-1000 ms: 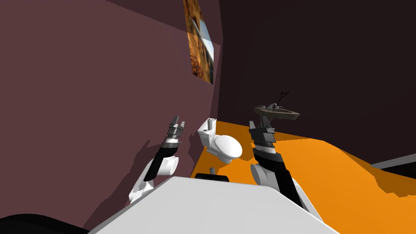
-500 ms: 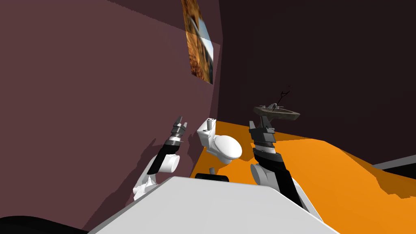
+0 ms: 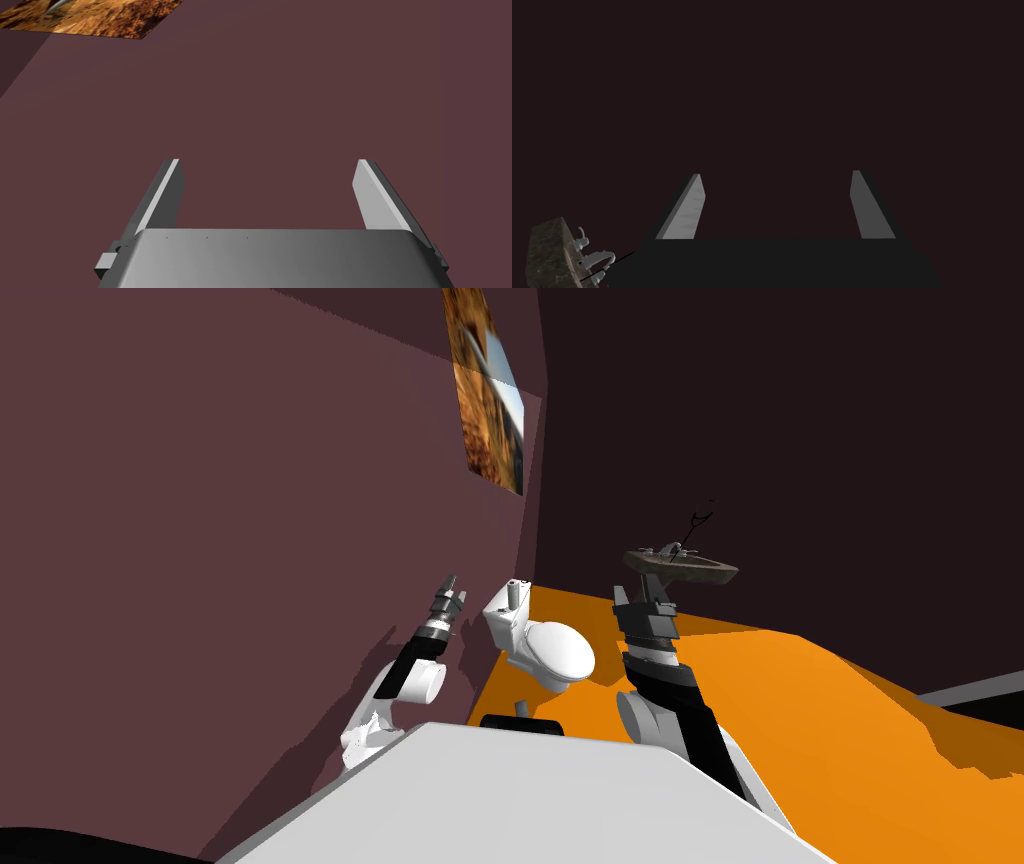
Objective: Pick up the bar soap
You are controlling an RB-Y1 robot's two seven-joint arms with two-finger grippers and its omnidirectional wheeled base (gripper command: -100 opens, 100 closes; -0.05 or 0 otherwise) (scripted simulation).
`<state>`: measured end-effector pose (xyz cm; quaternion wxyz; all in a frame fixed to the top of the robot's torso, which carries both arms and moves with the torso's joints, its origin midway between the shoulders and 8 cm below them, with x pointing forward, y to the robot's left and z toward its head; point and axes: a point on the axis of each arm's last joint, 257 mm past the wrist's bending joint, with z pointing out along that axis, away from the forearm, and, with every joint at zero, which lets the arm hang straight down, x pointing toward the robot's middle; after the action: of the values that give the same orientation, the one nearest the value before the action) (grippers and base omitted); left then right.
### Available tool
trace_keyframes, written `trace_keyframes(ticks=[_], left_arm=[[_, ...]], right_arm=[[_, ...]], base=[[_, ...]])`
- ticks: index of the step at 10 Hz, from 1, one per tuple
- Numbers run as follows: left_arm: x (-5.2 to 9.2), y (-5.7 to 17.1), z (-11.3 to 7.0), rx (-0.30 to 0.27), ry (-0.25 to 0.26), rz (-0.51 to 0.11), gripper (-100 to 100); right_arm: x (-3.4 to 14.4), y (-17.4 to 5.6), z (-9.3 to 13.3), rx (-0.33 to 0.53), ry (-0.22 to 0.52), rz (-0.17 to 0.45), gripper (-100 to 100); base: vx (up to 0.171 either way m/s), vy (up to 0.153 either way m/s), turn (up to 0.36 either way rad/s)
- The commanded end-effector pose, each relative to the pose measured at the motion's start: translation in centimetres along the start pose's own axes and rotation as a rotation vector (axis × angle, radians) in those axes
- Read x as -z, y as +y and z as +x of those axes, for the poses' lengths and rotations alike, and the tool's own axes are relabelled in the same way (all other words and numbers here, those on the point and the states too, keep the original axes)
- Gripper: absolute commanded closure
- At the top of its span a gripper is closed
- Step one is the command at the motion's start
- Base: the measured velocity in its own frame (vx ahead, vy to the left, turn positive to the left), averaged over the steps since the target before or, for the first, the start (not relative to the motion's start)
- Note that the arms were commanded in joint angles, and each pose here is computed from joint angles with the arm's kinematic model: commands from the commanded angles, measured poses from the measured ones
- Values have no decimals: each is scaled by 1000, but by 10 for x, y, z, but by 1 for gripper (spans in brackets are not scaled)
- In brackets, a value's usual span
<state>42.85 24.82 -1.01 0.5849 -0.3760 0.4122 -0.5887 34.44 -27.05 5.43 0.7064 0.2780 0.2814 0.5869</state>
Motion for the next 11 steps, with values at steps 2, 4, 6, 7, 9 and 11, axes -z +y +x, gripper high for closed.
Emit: trace_keyframes(ticks=[2, 4, 6, 7, 9, 11], left_arm=[[-4, 19, 4, 27, 6, -64, -100], [-8, 33, 8, 52, 12, -115, -100], [-12, 47, 13, 79, 18, -165, -100], [-17, 52, 19, 106, 27, -184, -100], [-15, 62, 18, 105, 23, -224, -100], [-17, 78, 24, 133, 29, -281, -100]], right_arm=[[0, 0, 0, 0, 0, 0, 0], [0, 0, 0, 0, 0, 0, 0], [0, 0, 0, 0, 0, 0, 0], [0, 0, 0, 0, 0, 0, 0], [0, 0, 0, 0, 0, 0, 0], [0, 0, 0, 0, 0, 0, 0]], base=[[22, -20, -5], [27, -16, -7], [25, -13, -8], [30, -17, -15], [19, -5, -5], [25, -5, -16]])
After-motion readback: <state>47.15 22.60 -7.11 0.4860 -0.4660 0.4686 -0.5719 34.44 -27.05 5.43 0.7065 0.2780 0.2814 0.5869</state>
